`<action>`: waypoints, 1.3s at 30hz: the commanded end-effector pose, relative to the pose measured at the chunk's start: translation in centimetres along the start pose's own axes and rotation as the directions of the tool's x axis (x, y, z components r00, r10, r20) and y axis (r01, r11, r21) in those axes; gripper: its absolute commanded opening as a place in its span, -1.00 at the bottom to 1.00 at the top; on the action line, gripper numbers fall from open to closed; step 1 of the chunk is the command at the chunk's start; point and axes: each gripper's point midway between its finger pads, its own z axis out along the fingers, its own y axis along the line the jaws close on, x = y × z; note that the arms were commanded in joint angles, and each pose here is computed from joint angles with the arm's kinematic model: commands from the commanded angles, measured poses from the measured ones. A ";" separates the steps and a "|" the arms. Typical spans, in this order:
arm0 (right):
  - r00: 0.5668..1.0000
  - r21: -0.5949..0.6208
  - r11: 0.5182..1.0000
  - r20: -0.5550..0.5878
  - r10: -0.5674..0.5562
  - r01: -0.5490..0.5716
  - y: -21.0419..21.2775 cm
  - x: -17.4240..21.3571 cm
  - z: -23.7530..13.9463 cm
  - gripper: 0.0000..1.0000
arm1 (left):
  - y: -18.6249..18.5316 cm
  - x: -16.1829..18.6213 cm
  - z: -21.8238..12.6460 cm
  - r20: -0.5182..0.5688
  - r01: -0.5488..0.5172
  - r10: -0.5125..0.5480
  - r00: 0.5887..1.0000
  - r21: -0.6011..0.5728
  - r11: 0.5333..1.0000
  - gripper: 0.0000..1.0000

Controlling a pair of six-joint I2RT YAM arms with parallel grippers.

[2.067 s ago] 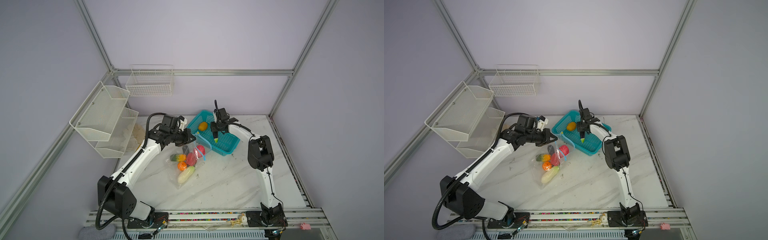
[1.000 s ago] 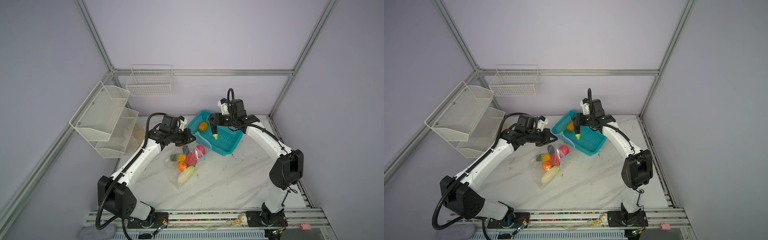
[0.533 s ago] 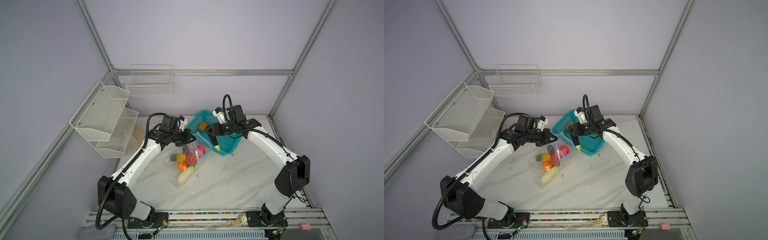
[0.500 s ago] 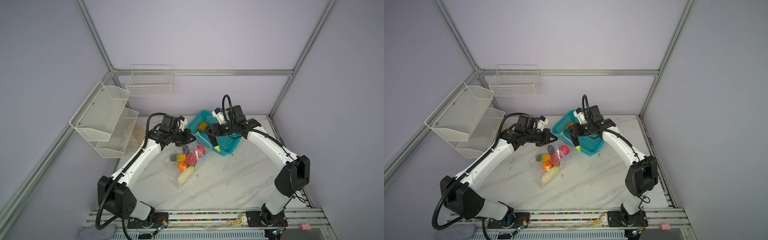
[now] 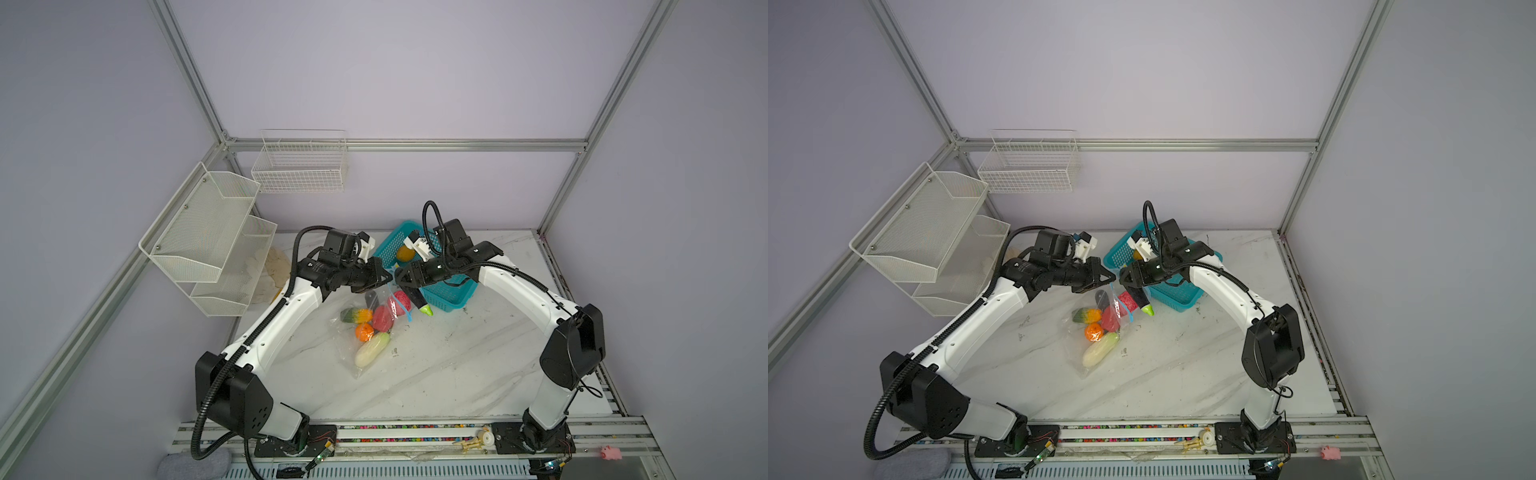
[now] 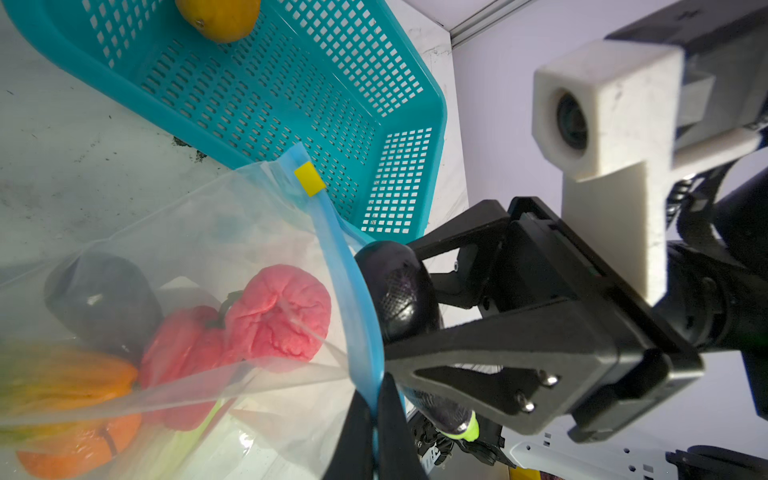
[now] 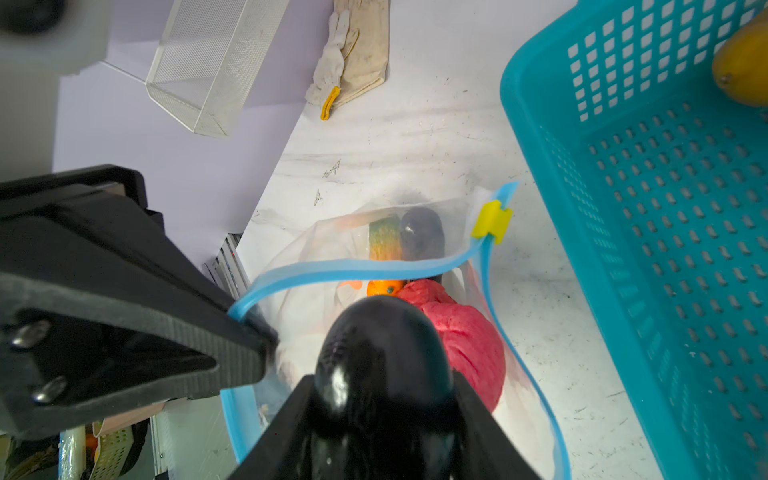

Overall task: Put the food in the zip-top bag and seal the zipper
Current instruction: 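Carry the eggplant over the bag mouth held by the left gripper, then lower the eggplant into the bag and open the right gripper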

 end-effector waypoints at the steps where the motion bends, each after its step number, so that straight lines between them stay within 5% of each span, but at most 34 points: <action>1: 1.000 -0.037 0.999 -0.021 -0.022 0.022 0.9 0.4 0.3 -0.03 | -1.8 -0.3 -0.7 0.022 -0.039 0.038 0.999 0.057 0.998 -1.00; 39: 0.991 -0.098 0.995 -0.128 -0.037 0.024 2.3 2.4 4.6 0.02 | -2.4 0.3 -0.6 0.018 -0.046 0.045 0.999 0.062 0.997 -1.00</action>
